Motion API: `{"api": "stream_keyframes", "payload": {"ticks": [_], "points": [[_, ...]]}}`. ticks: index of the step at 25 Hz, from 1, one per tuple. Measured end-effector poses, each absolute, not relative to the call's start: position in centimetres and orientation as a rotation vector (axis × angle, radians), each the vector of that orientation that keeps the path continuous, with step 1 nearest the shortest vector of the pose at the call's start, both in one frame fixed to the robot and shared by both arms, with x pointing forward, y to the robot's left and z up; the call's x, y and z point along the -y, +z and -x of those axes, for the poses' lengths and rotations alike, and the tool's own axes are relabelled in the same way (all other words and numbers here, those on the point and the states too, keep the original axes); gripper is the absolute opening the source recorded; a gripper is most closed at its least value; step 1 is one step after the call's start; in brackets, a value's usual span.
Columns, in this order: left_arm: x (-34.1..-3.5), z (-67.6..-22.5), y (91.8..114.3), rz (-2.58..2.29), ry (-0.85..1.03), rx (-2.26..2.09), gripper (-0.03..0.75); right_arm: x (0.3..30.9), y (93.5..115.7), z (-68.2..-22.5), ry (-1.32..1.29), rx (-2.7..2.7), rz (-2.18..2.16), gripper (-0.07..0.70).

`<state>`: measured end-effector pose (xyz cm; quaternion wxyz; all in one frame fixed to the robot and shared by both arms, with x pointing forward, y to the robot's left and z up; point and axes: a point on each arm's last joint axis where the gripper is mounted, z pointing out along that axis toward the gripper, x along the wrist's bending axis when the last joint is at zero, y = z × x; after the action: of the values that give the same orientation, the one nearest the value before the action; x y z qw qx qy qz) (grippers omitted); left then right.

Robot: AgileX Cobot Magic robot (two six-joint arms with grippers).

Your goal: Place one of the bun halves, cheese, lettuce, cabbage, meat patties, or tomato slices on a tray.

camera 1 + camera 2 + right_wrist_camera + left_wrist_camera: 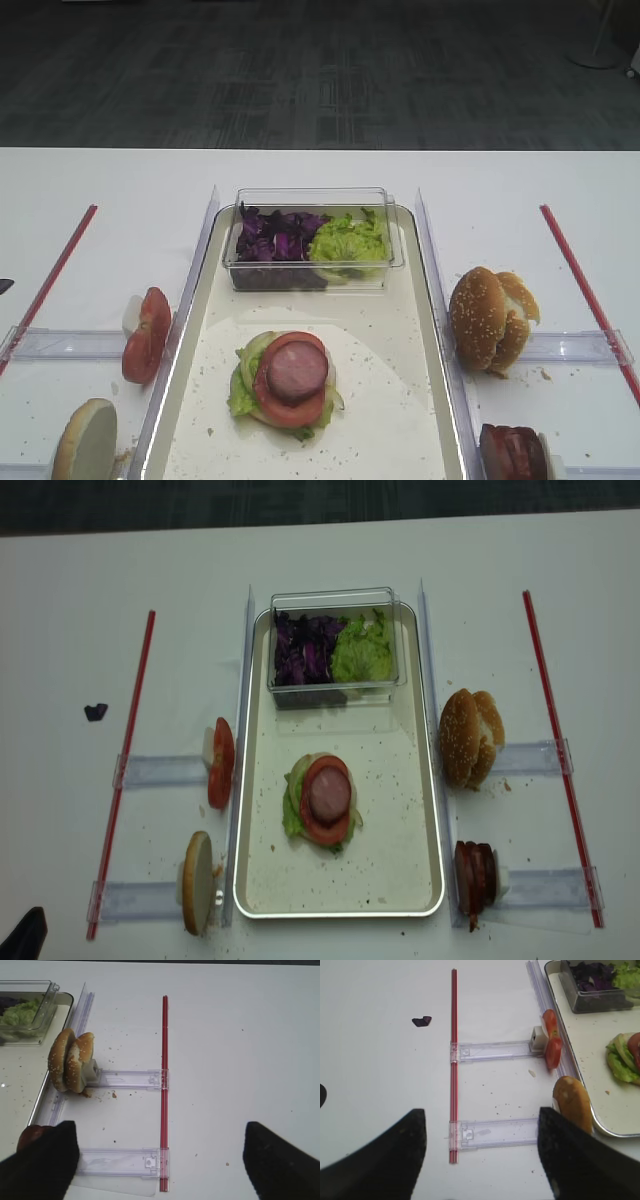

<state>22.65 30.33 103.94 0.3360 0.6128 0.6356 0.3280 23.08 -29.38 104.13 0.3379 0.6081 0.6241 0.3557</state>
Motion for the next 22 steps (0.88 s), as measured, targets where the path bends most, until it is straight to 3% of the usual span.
{"api": "stream_keyframes", "payload": {"ticks": [22], "points": [[-30.33,-22.65,103.94,-1.598,0.855,-1.657,0.439,29.38,104.13,-23.08,0.925,-1.629,-1.581,0.678]]}}
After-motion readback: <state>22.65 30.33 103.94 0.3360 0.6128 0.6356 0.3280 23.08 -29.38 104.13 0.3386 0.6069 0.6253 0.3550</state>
